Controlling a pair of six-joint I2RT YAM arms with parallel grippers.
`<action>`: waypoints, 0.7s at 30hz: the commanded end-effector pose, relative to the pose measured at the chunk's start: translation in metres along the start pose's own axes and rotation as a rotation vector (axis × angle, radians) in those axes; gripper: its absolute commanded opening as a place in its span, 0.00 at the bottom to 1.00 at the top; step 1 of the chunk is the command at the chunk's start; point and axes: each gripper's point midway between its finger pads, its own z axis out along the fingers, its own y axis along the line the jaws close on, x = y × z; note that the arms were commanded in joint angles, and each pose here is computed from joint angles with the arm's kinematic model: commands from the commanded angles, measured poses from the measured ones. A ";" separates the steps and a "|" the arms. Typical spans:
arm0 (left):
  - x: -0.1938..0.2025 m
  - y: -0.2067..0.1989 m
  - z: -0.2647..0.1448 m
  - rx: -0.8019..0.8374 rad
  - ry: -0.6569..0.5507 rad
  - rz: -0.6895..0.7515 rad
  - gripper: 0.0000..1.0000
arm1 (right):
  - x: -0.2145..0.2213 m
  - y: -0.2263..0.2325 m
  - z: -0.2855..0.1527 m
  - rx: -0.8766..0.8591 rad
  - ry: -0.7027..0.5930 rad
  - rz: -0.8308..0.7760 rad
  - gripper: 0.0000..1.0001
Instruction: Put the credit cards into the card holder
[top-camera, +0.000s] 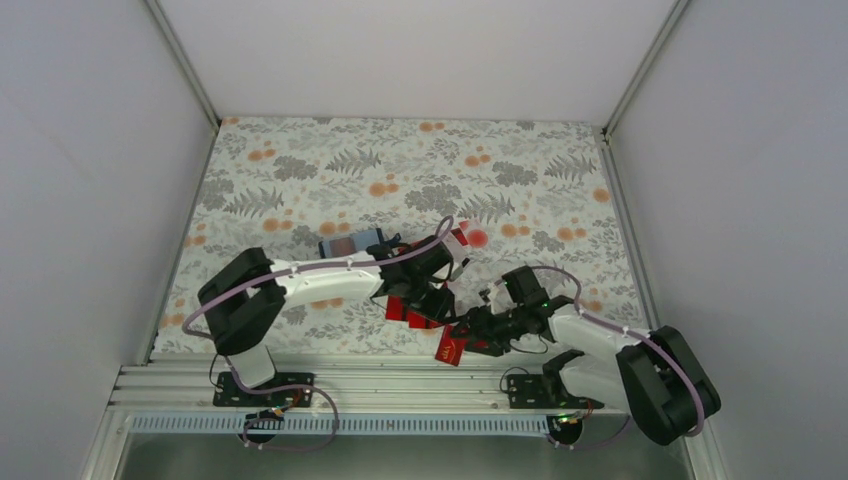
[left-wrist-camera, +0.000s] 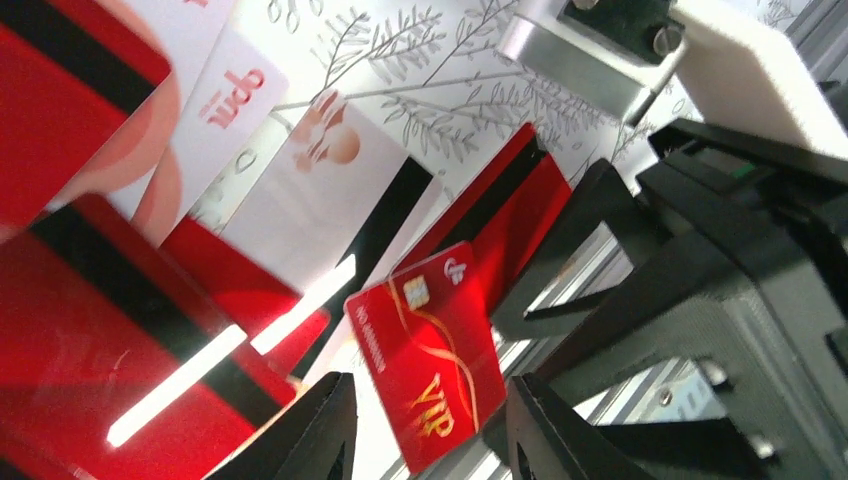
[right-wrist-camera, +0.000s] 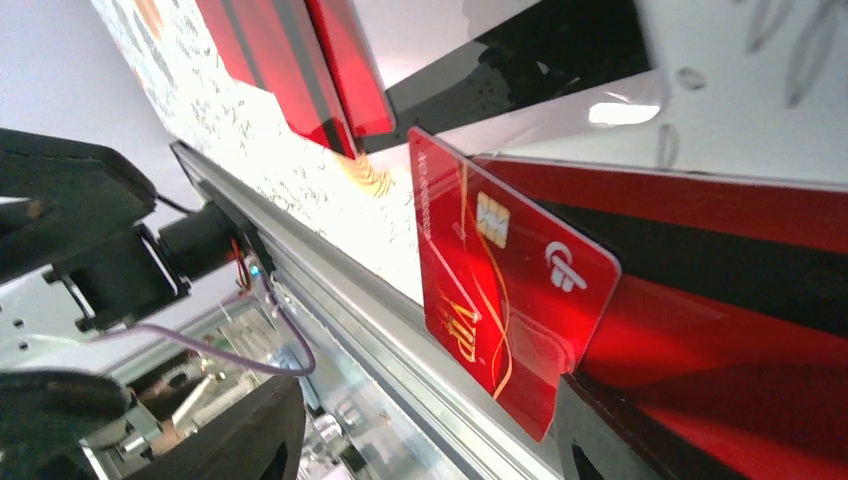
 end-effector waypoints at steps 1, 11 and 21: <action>0.032 0.019 -0.008 -0.055 0.071 -0.033 0.37 | 0.016 -0.022 0.005 0.083 0.062 0.014 0.66; 0.053 0.019 0.017 0.011 0.164 -0.013 0.31 | 0.027 -0.035 0.010 0.173 0.130 0.007 0.69; 0.056 0.015 0.031 0.055 0.199 -0.019 0.21 | 0.022 -0.042 0.018 0.182 0.083 0.016 0.68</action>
